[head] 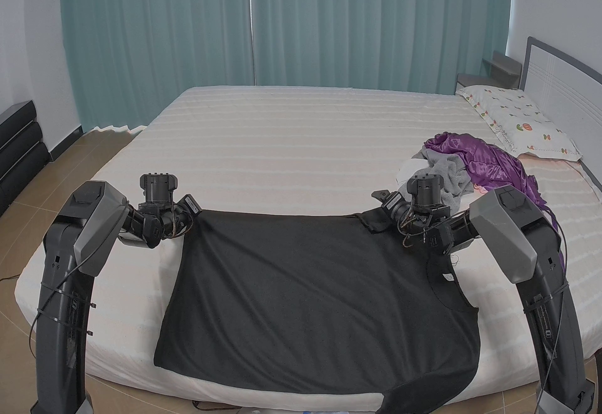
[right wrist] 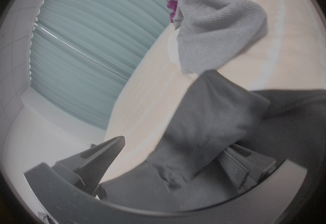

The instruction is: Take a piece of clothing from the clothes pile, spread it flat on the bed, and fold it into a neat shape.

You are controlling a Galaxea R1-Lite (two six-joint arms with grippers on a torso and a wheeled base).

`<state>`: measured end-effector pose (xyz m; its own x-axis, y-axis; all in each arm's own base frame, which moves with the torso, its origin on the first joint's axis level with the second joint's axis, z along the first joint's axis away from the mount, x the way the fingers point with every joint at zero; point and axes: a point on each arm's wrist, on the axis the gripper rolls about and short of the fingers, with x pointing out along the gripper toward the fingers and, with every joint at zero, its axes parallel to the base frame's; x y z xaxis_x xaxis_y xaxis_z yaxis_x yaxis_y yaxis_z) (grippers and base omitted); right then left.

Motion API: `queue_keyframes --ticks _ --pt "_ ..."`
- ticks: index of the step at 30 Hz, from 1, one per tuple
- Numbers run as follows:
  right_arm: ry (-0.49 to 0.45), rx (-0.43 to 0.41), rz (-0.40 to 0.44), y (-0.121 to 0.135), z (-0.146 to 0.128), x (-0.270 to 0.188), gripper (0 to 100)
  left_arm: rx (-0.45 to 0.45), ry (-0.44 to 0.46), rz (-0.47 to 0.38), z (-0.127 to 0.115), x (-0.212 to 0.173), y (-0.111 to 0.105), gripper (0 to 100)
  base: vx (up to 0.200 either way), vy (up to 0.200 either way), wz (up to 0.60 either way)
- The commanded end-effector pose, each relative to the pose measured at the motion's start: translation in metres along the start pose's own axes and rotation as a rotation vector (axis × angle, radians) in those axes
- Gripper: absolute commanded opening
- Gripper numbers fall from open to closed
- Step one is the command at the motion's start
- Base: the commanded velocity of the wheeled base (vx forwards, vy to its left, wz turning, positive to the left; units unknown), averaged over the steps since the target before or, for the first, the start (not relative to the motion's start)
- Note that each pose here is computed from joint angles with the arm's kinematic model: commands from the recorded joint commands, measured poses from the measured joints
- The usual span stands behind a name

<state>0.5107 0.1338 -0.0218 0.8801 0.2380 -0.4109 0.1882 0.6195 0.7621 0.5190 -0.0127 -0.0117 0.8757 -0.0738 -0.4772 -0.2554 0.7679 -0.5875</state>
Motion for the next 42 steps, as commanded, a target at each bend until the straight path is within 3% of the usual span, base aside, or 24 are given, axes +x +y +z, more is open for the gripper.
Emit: queue_keyframes --ticks 1,6,12,15,19,22,23,25,28,32,42 --pt "-0.123 0.017 0.118 0.002 0.014 0.016 100 0.0 0.006 0.005 -0.003 0.001 0.002 0 0.0 0.0 0.0" --pt "-0.161 0.006 0.132 -0.006 0.027 0.029 100 0.0 0.005 0.006 -0.002 0.001 0.002 0 0.0 0.0 0.0" --pt "-0.261 -0.033 0.229 0.006 0.059 0.017 100 0.0 0.002 0.01 -0.002 -0.002 0.001 0 0.0 0.0 0.0" --pt "-0.315 -0.096 0.211 -0.002 0.073 0.015 100 0.003 0.004 0.012 -0.004 -0.001 0.001 0 0.0 0.0 0.0" --pt "-0.357 -0.099 0.163 -0.01 0.09 0.011 100 0.003 0.009 0.014 -0.006 0.0 0.002 0 0.0 0.0 0.0" --pt "-0.334 -0.105 0.104 -0.017 0.096 0.006 100 0.003 0.01 0.015 -0.007 0.0 0.002 0 0.0 0.0 0.0" --pt "-0.286 -0.136 0.036 -0.03 0.096 -0.001 100 0.004 0.005 0.013 -0.006 0.0 0.001 0 0.0 0.0 0.0" --pt "-0.237 -0.199 -0.016 -0.044 0.096 -0.008 100 0.003 0.006 0.014 -0.006 0.0 0.002 0 0.0 0.0 0.0" --pt "-0.146 -0.248 -0.035 -0.067 0.093 -0.018 100 0.005 -0.003 0.02 -0.005 0.0 0.001 0 0.0 0.0 0.0" --pt "-0.13 -0.286 -0.02 -0.077 0.086 -0.02 100 0.005 -0.005 0.023 -0.005 0.0 0.001 0 0.0 0.0 0.0" --pt "-0.092 -0.371 -0.013 -0.072 0.063 -0.01 100 0.005 -0.001 0.026 -0.006 0.0 0.002 0 0.0 0.0 0.0"
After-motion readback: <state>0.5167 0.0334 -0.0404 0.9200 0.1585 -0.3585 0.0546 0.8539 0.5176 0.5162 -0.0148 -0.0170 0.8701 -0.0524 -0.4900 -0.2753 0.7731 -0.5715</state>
